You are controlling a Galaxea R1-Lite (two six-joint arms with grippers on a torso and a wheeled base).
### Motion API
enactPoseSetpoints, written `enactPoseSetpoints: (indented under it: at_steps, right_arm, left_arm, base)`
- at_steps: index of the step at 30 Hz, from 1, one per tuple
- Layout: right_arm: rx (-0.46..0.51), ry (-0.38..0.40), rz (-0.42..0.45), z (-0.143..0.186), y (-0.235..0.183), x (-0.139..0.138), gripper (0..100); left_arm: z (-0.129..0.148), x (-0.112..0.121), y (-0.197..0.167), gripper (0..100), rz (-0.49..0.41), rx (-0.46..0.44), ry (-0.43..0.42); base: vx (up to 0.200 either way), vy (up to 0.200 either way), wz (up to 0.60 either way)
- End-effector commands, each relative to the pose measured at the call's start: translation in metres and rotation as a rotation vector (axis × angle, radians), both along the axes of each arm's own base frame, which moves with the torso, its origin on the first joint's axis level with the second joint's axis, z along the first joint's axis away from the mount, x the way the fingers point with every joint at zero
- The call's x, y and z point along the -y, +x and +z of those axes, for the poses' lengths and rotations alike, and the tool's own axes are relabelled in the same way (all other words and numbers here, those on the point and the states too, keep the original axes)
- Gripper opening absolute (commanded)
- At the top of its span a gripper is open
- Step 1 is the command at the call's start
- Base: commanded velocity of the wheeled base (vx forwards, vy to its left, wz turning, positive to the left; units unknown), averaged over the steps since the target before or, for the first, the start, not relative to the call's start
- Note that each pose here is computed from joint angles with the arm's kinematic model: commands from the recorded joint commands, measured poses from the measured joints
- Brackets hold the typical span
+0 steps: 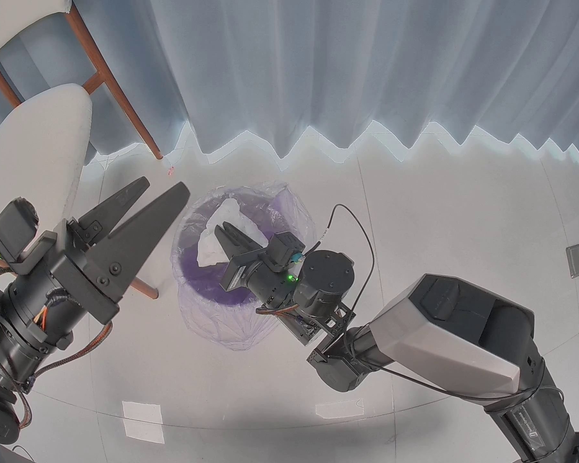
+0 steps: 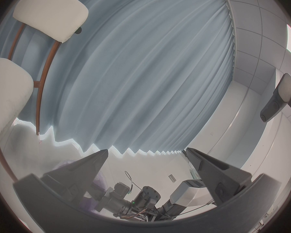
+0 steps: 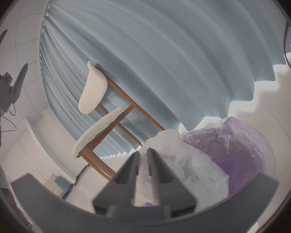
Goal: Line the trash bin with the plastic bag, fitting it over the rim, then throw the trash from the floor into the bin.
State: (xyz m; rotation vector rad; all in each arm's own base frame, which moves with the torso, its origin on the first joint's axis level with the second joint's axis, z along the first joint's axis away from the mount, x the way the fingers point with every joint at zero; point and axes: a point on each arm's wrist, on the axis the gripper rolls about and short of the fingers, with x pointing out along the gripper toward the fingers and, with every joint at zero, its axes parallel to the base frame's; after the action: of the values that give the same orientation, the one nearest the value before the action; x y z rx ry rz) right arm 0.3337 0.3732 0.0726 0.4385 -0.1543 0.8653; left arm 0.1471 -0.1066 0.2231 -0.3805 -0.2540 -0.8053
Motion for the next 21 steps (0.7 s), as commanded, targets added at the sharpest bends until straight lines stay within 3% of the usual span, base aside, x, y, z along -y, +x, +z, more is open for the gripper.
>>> enactPoseSetpoints:
  at_steps: [1, 6, 9, 14, 17, 21]
  right_arm:
    - [0.004, 0.006, 0.000, 0.001, 0.000, 0.000, 100]
    - [-0.017, 0.067, 0.009, 0.008, -0.006, -0.001, 100]
    - [-0.019, 0.065, 0.008, 0.012, -0.009, 0.002, 100]
    - [0.004, 0.091, -0.003, 0.044, -0.014, 0.017, 100]
    - [0.013, 0.095, -0.041, 0.074, -0.022, 0.045, 100]
    - [0.022, 0.047, -0.136, 0.111, -0.044, 0.113, 100]
  left_arm:
    - [0.000, 0.000, 0.000, 100, -0.001, -0.001, 0.000]
    - [0.000, 0.000, 0.000, 100, -0.001, 0.001, -0.001]
    - [0.000, 0.000, 0.000, 100, -0.001, 0.001, -0.001]
    - [0.000, 0.000, 0.000, 100, -0.001, 0.001, -0.001]
    - [0.001, 0.000, 0.000, 100, 0.000, 0.003, -0.001]
    - [-0.001, 0.000, 0.000, 100, 0.011, 0.010, 0.013]
  base:
    - [0.000, 0.000, 0.00]
    - [0.000, 0.000, 0.00]
    - [0.000, 0.000, 0.00]
    - [0.000, 0.000, 0.00]
    - [0.000, 0.000, 0.00]
    - [0.000, 0.000, 0.00]
